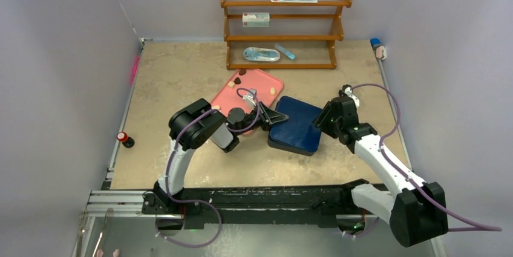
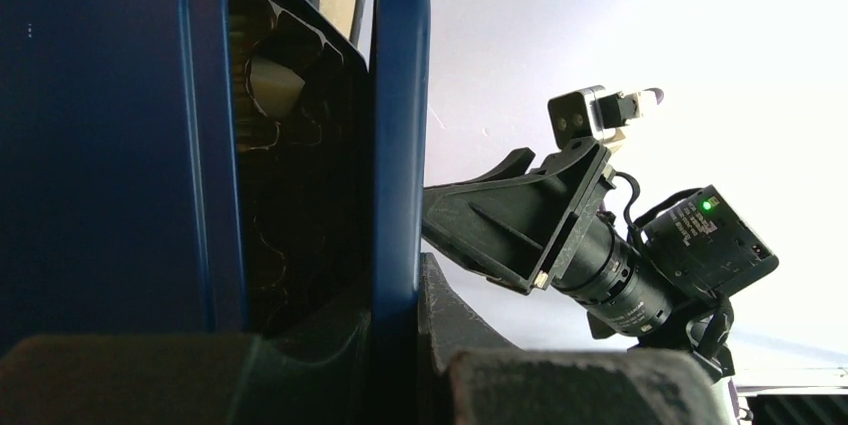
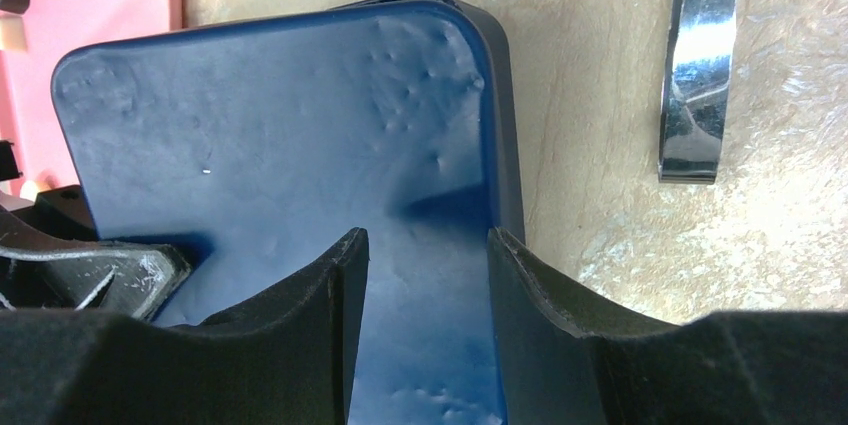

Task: Pack the chocolate
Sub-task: Close the box lid on the packing box.

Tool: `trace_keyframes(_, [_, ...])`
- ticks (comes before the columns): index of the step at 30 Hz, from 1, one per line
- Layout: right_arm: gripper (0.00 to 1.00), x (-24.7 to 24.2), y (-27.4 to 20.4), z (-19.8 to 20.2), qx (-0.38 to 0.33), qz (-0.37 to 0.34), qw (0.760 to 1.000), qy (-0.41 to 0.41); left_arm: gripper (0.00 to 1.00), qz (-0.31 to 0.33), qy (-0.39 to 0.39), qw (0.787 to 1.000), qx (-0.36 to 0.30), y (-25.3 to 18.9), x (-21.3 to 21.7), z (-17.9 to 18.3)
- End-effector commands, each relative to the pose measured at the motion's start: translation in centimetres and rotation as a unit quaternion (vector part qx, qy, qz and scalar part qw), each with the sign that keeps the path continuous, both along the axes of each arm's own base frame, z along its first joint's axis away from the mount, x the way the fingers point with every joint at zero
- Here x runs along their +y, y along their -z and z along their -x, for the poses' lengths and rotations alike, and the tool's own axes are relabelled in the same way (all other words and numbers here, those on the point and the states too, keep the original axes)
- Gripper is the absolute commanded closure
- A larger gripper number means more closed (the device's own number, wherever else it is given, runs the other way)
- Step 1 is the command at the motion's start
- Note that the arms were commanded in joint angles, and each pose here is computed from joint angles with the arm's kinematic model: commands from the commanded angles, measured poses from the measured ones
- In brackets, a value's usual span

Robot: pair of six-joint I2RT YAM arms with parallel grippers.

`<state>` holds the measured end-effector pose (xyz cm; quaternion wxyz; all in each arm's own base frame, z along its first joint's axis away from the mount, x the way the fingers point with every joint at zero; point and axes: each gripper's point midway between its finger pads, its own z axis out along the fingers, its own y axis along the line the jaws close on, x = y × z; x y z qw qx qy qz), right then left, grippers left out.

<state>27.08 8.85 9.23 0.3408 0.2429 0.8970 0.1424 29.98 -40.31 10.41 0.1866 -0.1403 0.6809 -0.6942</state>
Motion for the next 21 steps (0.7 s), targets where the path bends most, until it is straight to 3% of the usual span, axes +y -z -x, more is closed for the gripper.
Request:
trace_keyframes(1, [0.50, 0.51, 0.44, -0.14, -0.001, -0.003, 1.000, -0.015, 1.00, 0.022, -0.008, 0.999, -0.026, -1.69, 0.16, 0.14])
trace_keyframes(21, [0.51, 1.02, 0.83, -0.64, 0.005, 0.000, 0.999, -0.033, 0.98, 0.020, -0.007, 0.999, -0.028, -1.52, 0.18, 0.03])
